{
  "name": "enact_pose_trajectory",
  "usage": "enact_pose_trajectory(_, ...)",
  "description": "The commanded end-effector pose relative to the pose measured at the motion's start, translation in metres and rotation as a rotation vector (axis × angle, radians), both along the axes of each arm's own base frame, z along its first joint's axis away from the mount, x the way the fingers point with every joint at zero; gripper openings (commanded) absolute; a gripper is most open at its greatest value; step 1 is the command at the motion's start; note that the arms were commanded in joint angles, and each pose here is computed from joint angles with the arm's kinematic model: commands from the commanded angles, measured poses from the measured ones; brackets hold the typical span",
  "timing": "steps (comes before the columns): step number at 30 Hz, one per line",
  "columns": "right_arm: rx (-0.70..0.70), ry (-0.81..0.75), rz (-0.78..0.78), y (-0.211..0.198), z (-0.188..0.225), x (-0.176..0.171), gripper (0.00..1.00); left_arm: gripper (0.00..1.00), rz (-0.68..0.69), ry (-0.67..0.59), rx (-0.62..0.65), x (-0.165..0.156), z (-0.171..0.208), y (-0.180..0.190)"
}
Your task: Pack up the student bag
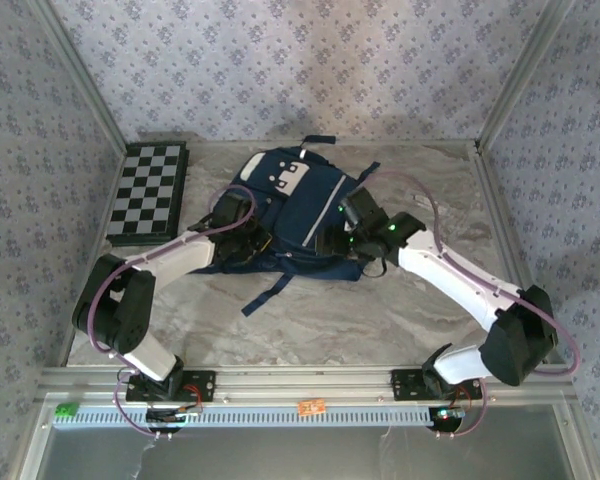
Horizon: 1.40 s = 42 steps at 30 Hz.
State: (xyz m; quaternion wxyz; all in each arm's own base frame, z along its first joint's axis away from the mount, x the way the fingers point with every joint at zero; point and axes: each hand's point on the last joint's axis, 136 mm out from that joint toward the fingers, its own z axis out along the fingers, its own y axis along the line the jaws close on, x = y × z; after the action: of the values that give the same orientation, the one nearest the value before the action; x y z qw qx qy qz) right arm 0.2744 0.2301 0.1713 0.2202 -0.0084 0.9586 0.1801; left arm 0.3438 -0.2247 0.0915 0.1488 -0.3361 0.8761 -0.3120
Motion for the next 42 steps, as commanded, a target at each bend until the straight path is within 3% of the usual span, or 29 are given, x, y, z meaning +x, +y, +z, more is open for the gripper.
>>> enact_pose_trajectory(1,-0.1,0.064,-0.065,-0.008,-0.023,-0.025,0.73,0.0,-0.017,-0.068,-0.09,0.003,0.037,-0.017)
enact_pose_trajectory(5,-0.054,0.051,-0.045,0.031,-0.032,-0.028,0.69,0.0,-0.008,-0.082,-0.081,0.0,0.042,-0.017)
enact_pose_trajectory(12,0.1,-0.021,-0.11,0.087,-0.033,-0.005,0.55,0.0,0.022,-0.081,-0.132,-0.004,0.053,-0.018)
enact_pose_trajectory(16,0.131,-0.011,-0.24,0.095,-0.044,0.008,0.56,0.0,0.033,-0.087,-0.161,-0.005,0.059,-0.02)
enact_pose_trajectory(23,0.19,-0.086,-0.351,0.114,-0.028,0.031,0.59,0.0,0.045,-0.085,-0.204,-0.015,0.064,-0.021)
enact_pose_trajectory(27,0.156,-0.035,-0.474,0.101,-0.042,0.033,0.62,0.0,0.045,-0.08,-0.221,-0.021,0.066,-0.021)
enact_pose_trajectory(33,0.04,-0.031,-0.556,0.074,-0.054,0.021,0.51,0.0,0.068,-0.101,-0.208,-0.02,0.071,-0.009)
enact_pose_trajectory(42,-0.087,-0.045,-0.492,0.037,-0.05,-0.008,0.4,0.0,0.079,-0.121,-0.183,-0.018,0.076,0.002)
